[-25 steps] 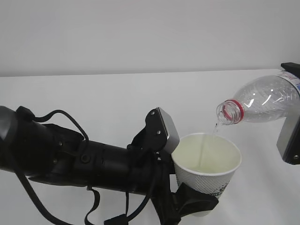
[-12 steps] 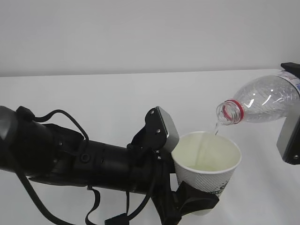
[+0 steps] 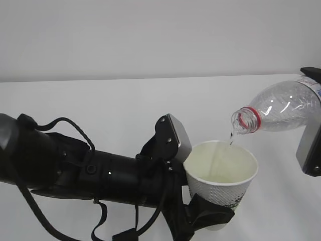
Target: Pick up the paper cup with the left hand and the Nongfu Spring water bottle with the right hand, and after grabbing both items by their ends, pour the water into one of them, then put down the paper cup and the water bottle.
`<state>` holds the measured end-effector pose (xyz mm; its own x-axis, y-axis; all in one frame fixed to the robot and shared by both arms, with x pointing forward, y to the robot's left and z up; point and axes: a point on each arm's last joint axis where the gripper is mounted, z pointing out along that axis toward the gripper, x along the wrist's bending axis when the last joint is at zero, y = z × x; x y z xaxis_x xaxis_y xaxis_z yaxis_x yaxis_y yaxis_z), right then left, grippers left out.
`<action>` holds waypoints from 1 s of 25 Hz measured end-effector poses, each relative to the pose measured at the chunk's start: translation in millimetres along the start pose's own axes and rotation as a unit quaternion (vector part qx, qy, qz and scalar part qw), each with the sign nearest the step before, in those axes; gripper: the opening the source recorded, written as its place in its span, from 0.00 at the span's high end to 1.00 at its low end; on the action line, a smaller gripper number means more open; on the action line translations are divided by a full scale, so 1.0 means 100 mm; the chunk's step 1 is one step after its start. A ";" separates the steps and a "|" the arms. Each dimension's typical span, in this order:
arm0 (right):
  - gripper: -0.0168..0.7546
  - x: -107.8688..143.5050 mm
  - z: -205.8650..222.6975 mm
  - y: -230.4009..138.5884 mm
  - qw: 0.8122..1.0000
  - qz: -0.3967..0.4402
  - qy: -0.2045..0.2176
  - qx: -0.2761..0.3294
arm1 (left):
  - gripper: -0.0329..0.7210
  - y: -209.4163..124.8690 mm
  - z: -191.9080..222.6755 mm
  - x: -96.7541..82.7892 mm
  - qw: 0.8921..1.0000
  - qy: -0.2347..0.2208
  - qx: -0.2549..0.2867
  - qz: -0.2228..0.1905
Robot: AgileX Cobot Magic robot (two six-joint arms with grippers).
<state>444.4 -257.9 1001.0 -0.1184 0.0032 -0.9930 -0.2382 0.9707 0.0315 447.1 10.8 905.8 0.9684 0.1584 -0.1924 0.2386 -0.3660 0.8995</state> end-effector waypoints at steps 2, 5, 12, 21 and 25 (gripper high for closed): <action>0.43 0.00 0.00 0.00 1.000 0.000 0.000 0.000 | 0.26 0.00 0.00 0.00 1.000 0.001 0.000 -0.001; 0.43 0.00 0.00 0.00 1.000 0.000 0.000 0.000 | 0.26 0.00 0.00 0.00 1.000 0.001 0.000 -0.001; 0.43 0.00 0.00 0.00 1.000 0.000 0.000 0.000 | 0.26 0.00 0.00 0.00 1.000 0.001 0.000 -0.001; 0.43 0.00 0.00 0.00 1.000 0.000 0.000 0.000 | 0.26 0.00 0.00 0.00 1.000 -0.002 0.001 0.002; 0.43 0.00 0.00 0.00 1.000 -0.001 0.000 0.000 | 0.26 -0.01 0.00 -0.01 1.000 -0.004 0.003 0.005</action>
<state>444.4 -257.9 1001.0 -0.1181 0.0018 -0.9930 -0.2384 0.9707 0.0301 446.3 10.9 905.4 0.9711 0.1483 -0.1871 0.2301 -0.3729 0.8989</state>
